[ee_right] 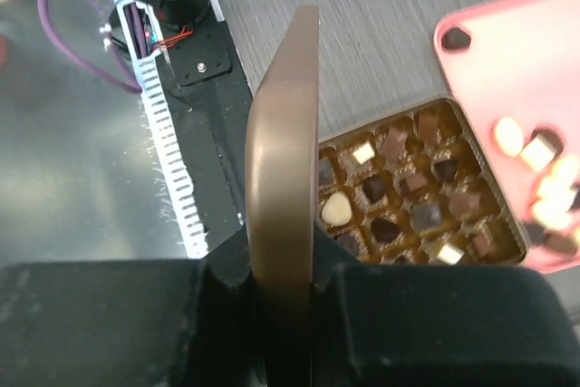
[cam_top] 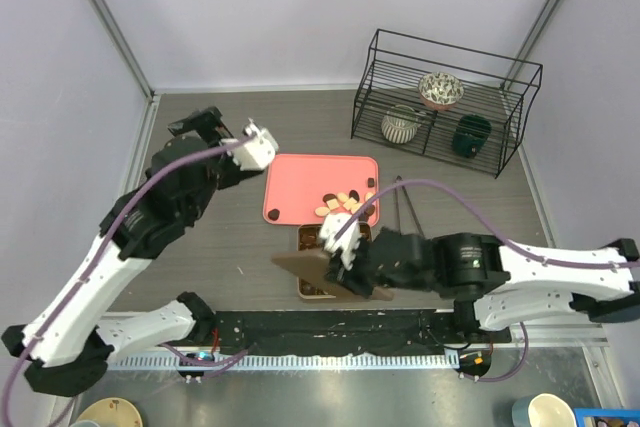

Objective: Pack the chocolate
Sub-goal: Pick up the box lid from the center of the board.

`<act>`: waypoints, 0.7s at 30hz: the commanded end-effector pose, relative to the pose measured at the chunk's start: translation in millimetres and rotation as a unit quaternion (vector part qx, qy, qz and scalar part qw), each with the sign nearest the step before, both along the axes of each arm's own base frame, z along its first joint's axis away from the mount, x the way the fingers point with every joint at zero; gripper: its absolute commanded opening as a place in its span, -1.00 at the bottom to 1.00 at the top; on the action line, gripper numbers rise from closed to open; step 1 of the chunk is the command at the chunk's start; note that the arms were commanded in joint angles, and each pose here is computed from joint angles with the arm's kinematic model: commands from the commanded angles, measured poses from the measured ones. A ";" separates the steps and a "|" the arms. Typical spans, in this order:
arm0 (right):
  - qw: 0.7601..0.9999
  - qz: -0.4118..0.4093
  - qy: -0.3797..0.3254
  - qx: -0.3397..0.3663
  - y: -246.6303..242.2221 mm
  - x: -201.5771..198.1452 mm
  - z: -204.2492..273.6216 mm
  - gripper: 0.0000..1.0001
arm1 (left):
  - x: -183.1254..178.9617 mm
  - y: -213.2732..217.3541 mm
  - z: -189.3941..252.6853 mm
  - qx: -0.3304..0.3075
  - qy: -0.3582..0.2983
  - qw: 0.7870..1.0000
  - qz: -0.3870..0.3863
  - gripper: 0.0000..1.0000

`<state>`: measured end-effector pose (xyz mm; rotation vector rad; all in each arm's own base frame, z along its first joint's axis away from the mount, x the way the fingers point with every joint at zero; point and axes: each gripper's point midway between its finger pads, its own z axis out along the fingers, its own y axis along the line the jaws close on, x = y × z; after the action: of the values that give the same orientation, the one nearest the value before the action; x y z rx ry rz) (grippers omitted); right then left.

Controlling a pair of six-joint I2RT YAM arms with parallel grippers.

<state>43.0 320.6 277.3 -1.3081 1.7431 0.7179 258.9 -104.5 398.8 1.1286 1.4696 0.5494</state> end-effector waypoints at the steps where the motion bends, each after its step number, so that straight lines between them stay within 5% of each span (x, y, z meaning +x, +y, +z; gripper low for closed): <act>1: 0.972 -0.038 0.152 0.177 -10.7 8.0 50.8 -0.99 | 41.1 39.9 -0.2 -0.118 0.002 0.986 0.116 0.99; 5: 0.941 -0.101 0.219 0.238 -26.6 63.5 37.8 -0.99 | 62.3 61.0 -58.5 -0.208 0.159 0.954 0.148 0.99; 7: 0.921 -0.068 0.269 0.275 -22.6 69.5 43.5 -0.99 | 63.9 74.6 -80.9 -0.234 0.201 0.935 0.172 0.99; 9: 0.879 -0.105 0.355 0.302 -31.0 97.6 24.2 -0.99 | 60.3 67.1 -103.7 -0.246 0.234 0.928 0.158 0.99; 10: 0.867 -0.046 0.365 0.336 -29.4 95.1 42.2 -0.99 | 57.3 63.4 -106.9 -0.249 0.237 0.927 0.148 0.99; 11: 0.824 -0.071 0.450 0.336 -29.9 102.3 20.6 -0.99 | 51.7 61.3 -124.4 -0.248 0.258 0.922 0.148 1.00; 12: 0.807 -0.086 0.462 0.359 -39.4 121.2 19.5 -0.99 | 49.7 57.8 -128.7 -0.259 0.265 0.917 0.145 0.99; 13: 0.806 -0.047 0.450 0.381 -42.0 118.0 31.3 -0.99 | 45.5 55.6 -132.5 -0.260 0.271 0.916 0.140 0.99; 14: 0.792 -0.061 0.478 0.376 -43.8 124.1 17.5 -0.99 | 41.6 55.8 -140.8 -0.259 0.282 0.913 0.142 0.99; 21: 0.790 -0.132 0.507 0.318 -53.2 135.9 -41.0 -0.99 | 25.5 49.6 -168.0 -0.254 0.319 0.904 0.128 0.99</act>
<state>192.9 267.1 206.3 0.0344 2.1828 1.7448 293.1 -41.4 230.5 0.7079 2.2112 0.0292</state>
